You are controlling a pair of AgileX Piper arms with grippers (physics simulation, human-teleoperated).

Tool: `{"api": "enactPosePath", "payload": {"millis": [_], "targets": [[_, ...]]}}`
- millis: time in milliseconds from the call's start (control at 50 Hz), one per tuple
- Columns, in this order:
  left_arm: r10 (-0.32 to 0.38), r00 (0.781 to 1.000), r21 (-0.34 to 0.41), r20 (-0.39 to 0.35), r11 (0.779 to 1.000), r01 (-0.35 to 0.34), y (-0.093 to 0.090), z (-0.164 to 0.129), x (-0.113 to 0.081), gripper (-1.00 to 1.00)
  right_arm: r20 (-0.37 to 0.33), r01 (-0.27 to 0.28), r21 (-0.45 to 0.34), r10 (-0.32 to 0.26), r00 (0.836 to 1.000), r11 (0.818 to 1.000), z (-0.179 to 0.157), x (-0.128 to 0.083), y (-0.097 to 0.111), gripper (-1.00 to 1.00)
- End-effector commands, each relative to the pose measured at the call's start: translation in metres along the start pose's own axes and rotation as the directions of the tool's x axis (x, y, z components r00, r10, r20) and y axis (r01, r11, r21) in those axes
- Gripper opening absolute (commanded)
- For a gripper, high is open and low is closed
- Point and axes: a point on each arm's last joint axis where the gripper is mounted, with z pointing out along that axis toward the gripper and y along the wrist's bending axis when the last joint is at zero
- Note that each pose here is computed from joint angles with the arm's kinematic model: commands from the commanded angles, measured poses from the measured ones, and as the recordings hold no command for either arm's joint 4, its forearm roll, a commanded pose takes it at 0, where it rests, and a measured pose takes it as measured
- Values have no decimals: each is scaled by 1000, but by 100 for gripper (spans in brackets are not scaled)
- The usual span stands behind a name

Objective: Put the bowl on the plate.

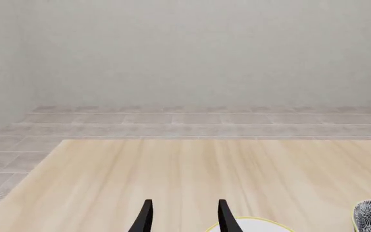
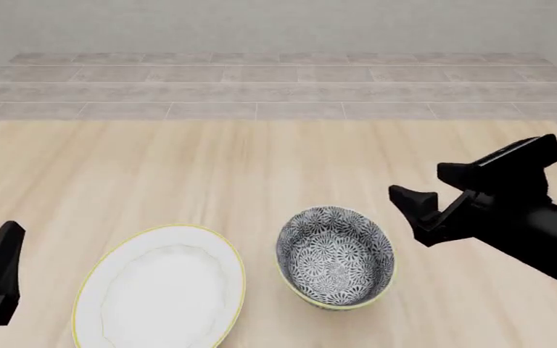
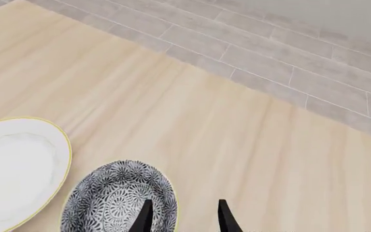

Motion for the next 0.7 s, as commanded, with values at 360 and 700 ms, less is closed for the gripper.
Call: {"api": "enactPosePath", "payload": {"millis": [360, 700], "targets": [[-2, 1000, -2, 2, 1000, 2, 0, -1, -1, 100, -108, 14, -39, -18, 994, 999, 31, -2, 6, 100], [-3, 1000, -2, -1, 1000, 3, 0, 0, -1, 100, -166, 2, -40, -9, 986, 999, 53, 15, 7, 100]]}}
